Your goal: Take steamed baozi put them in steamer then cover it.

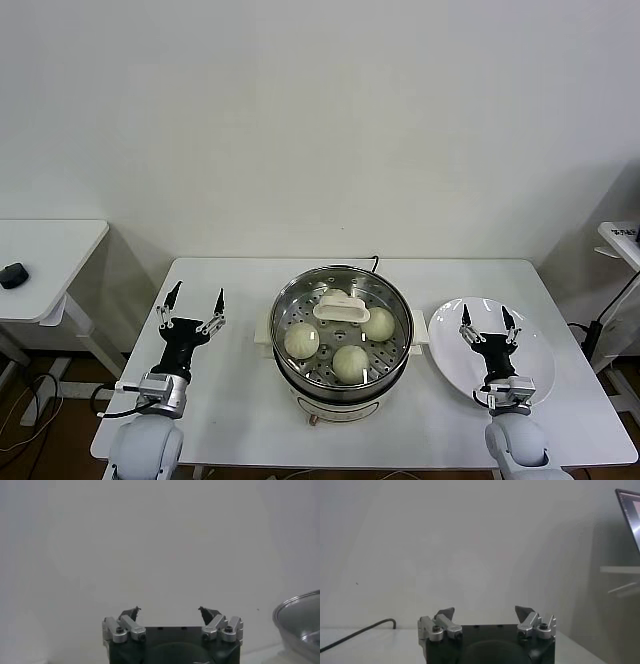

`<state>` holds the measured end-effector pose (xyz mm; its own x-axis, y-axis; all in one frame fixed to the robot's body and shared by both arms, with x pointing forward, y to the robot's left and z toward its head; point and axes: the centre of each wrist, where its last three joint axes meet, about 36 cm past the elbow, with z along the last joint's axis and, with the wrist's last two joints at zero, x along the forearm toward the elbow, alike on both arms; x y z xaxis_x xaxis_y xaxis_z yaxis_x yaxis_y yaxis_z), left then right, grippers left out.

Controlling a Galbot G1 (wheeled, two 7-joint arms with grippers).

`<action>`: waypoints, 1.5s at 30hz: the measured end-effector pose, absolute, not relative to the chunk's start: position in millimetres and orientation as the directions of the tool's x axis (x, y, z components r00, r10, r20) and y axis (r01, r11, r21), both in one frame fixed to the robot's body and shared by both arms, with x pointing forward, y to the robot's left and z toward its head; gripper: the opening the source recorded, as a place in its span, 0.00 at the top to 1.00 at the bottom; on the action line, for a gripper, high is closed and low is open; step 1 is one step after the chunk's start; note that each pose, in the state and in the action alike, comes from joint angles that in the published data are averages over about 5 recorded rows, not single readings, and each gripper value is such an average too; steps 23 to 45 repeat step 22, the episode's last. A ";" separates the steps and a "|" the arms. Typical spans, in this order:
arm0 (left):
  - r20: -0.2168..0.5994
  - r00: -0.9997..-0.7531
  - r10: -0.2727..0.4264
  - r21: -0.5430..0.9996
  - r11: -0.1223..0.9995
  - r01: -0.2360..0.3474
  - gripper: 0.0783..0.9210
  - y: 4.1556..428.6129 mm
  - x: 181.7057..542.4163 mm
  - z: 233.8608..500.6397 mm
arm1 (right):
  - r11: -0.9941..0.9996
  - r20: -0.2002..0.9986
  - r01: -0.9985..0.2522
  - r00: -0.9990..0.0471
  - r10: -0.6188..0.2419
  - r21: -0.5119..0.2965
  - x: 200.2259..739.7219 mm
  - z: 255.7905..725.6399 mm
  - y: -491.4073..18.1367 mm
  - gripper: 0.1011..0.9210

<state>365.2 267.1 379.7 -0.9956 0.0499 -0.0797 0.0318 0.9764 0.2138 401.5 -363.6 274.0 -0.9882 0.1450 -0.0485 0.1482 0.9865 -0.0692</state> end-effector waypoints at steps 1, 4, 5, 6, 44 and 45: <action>-0.078 -0.996 0.048 0.211 0.977 0.031 0.12 268.2 364.0 377.8 | 0.986 -0.048 0.148 -0.988 0.145 -0.069 401.3 274.5 -363.8 0.12; -0.073 -0.996 0.045 0.202 0.979 0.030 0.12 270.7 360.6 373.4 | 0.986 -0.044 0.150 -0.988 0.147 -0.071 400.4 276.0 -364.5 0.12; -0.072 -0.996 0.045 0.199 0.979 0.030 0.12 271.2 359.6 372.4 | 0.986 -0.043 0.150 -0.988 0.147 -0.071 400.0 276.3 -364.9 0.12; -0.072 -0.996 0.045 0.197 0.980 0.030 0.12 271.5 358.8 371.6 | 0.986 -0.042 0.150 -0.988 0.147 -0.072 399.6 276.5 -365.2 0.12; -0.067 -0.997 0.039 0.179 0.983 0.027 0.12 275.8 353.7 364.9 | 0.986 -0.036 0.152 -0.988 0.150 -0.074 399.0 276.7 -366.1 0.12; -0.067 -0.997 0.039 0.179 0.983 0.027 0.12 275.8 353.7 364.9 | 0.986 -0.036 0.152 -0.988 0.150 -0.074 399.0 276.7 -366.1 0.12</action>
